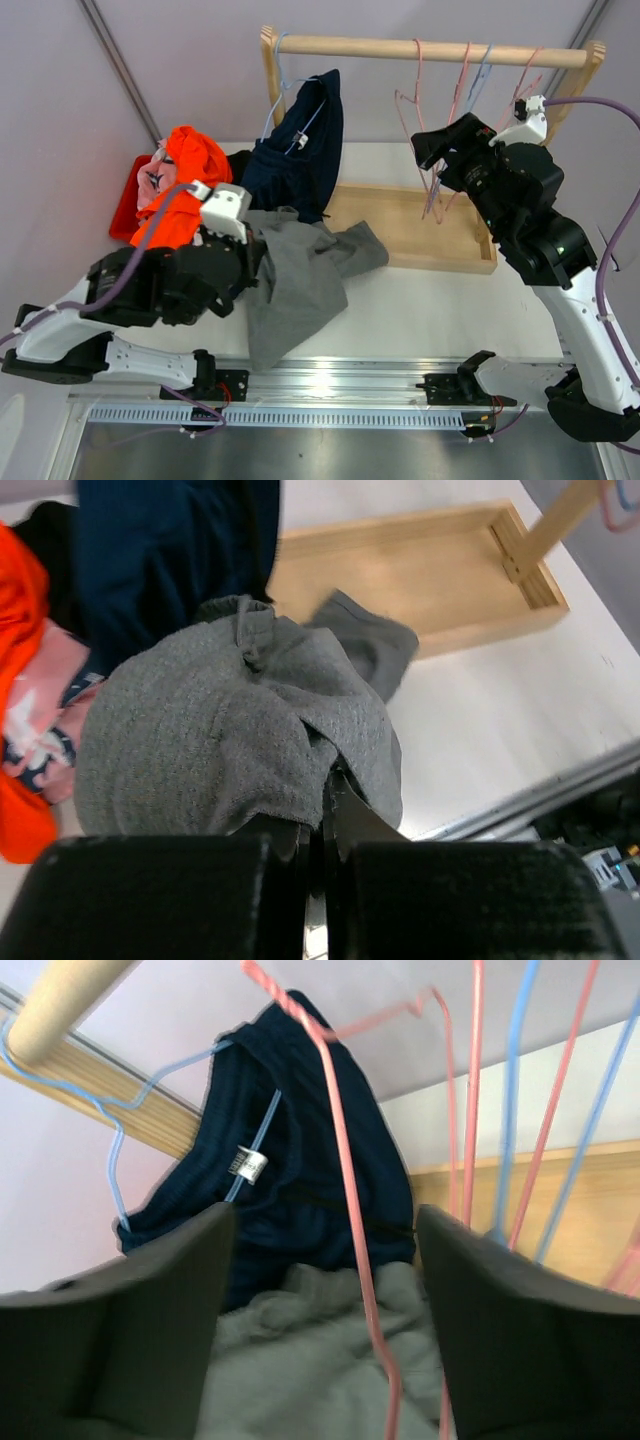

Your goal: Remove the shorts from the hanger

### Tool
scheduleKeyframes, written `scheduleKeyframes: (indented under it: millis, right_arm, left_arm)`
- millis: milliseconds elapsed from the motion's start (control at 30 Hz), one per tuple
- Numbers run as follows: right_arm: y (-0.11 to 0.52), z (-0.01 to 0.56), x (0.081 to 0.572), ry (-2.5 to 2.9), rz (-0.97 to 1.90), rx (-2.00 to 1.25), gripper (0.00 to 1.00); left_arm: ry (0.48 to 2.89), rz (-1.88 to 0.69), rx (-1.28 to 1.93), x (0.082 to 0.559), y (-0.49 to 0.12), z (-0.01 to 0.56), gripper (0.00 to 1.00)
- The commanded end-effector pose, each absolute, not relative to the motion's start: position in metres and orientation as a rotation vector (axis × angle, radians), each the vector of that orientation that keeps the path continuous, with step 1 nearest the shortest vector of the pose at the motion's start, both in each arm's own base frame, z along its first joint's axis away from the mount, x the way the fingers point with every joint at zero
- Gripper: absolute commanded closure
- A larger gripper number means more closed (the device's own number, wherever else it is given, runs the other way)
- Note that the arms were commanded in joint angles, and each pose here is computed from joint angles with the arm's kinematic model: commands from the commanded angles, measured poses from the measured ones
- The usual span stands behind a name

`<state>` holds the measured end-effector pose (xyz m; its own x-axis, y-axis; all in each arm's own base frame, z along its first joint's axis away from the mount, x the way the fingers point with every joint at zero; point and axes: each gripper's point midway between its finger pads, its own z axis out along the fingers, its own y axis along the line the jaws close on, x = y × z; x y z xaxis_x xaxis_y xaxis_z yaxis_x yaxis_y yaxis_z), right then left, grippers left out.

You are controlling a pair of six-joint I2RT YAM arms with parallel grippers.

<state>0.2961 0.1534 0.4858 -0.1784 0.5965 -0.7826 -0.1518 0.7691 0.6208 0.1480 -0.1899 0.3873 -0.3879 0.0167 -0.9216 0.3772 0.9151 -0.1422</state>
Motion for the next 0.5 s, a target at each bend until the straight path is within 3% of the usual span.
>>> scheduleKeyframes:
  millis: [0, 33, 67, 200, 467]
  right_arm:
    - [0.145, 0.485, 0.289, 1.617, 0.697, 0.380, 0.10]
    - [0.144, 0.480, 0.289, 1.630, 0.687, 0.384, 0.02]
    - [0.142, 0.481, 0.286, 1.628, 0.685, 0.386, 0.00]
    - [0.137, 0.476, 0.283, 1.637, 0.677, 0.389, 0.01]
    - [0.139, 0.462, 0.281, 1.663, 0.686, 0.386, 0.01]
  left_arm:
    - [1.899, -0.260, 0.186, 0.155, -0.117, 0.409, 1.00]
    - [1.872, -0.310, 0.137, 0.154, -0.103, 0.419, 1.00]
    - [1.838, -0.297, 0.132, 0.157, -0.093, 0.428, 1.00]
    - [1.663, -0.393, 0.046, 0.164, -0.070, 0.485, 1.00]
    - [1.406, -0.106, -0.051, 0.178, 0.007, 0.574, 1.00]
